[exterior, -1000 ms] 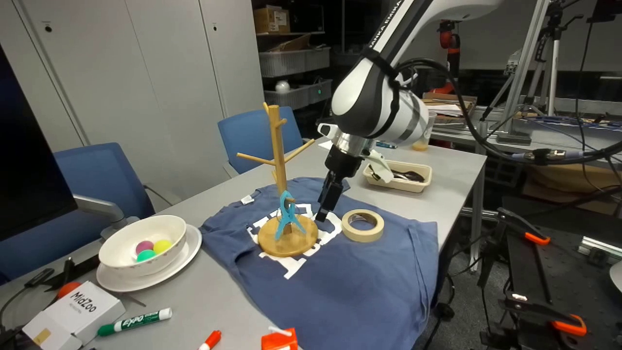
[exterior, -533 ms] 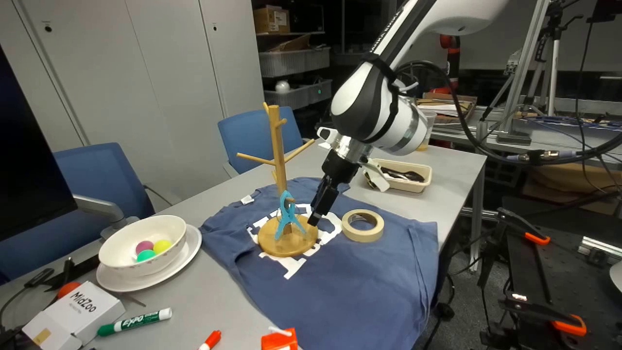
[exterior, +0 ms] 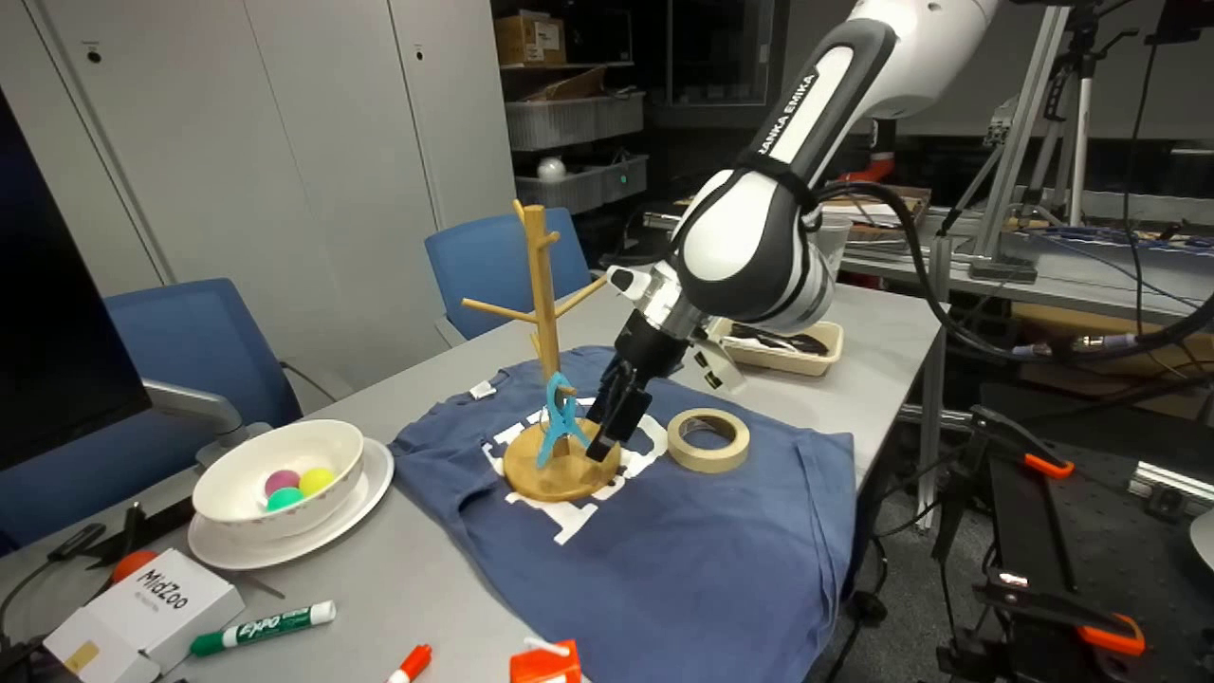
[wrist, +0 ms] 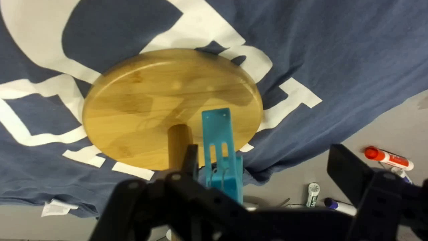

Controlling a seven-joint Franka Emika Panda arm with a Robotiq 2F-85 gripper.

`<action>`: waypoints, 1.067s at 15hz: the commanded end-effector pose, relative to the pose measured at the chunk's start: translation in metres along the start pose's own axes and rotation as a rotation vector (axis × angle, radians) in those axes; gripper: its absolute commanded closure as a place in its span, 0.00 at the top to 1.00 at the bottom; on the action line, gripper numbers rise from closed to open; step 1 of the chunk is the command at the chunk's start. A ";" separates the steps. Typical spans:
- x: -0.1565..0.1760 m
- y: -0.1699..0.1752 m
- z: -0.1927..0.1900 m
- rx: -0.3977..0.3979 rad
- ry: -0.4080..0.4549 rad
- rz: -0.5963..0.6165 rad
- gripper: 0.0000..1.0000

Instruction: Take the peg from the hanger and place it on the shirt

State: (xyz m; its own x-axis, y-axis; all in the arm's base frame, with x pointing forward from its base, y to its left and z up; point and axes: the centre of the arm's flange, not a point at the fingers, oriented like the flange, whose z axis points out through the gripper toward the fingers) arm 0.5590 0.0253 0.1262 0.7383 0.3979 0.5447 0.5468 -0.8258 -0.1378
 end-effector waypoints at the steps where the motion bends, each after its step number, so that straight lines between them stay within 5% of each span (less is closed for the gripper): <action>1: 0.004 0.006 0.010 -0.008 0.053 -0.011 0.99; 10: 0.011 0.012 0.003 -0.046 0.105 -0.047 0.92; 11: 0.011 0.012 0.002 -0.050 0.111 -0.048 0.70; 13: 0.011 0.013 0.001 -0.056 0.119 -0.047 0.62; 16: 0.008 0.016 -0.002 -0.066 0.127 -0.038 0.36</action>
State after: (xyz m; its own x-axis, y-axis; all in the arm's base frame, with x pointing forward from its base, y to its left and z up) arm 0.5715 0.0206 0.1299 0.6685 0.3999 0.6270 0.5591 -0.8262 -0.0693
